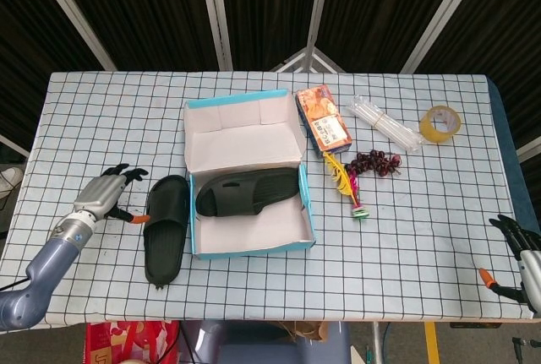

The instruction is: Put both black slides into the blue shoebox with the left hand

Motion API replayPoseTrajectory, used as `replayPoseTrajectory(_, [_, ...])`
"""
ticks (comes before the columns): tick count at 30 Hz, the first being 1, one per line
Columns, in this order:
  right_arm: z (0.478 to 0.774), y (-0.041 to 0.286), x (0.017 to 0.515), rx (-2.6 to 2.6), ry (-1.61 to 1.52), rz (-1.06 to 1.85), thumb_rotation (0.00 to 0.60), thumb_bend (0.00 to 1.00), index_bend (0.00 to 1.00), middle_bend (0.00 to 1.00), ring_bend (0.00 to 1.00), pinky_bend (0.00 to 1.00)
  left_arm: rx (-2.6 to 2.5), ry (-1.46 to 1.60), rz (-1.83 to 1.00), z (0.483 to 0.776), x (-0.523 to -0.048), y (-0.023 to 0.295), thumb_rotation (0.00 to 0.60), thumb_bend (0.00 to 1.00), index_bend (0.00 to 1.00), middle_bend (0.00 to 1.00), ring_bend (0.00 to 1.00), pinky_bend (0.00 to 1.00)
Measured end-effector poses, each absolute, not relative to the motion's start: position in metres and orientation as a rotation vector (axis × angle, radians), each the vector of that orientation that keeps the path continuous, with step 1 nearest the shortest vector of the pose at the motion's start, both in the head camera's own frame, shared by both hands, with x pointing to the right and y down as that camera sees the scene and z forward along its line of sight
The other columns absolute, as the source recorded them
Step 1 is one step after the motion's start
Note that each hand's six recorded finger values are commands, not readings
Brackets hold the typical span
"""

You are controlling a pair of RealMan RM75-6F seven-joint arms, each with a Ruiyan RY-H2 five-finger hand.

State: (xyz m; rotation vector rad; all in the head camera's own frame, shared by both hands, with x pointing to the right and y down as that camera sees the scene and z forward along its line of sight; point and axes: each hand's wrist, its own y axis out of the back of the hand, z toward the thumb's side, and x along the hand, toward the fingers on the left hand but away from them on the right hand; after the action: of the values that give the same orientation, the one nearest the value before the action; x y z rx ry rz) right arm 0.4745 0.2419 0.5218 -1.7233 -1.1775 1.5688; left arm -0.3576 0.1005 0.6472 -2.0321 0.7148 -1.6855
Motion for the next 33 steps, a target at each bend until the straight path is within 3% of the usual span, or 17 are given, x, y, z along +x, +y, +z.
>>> replayPoseTrajectory(13, [0.524,0.242,0.475,-1.716,-1.171,1.586,0.6,0.31,0.15,0.11,0.18,0.14,-1.895,0.429,-1.736,0.666,-0.349,0.103,0.462,0.11,0.16,0.19,0.0,0.05])
replayPoseTrajectory(20, [0.525,0.241,0.475,-1.712,-1.169,1.59,0.6,0.31,0.15,0.11,0.18,0.14,-1.905,0.444,-1.684,0.675,-0.337,0.101,0.533,0.11,0.17,0.22,0.0,0.05])
replayPoseTrajectory(33, [0.526,0.241,0.476,-1.706,-1.166,1.599,0.6,0.31,0.15,0.11,0.18,0.14,-1.92,0.423,-1.601,0.693,-0.322,0.103,0.575,0.11,0.19,0.21,0.0,0.05])
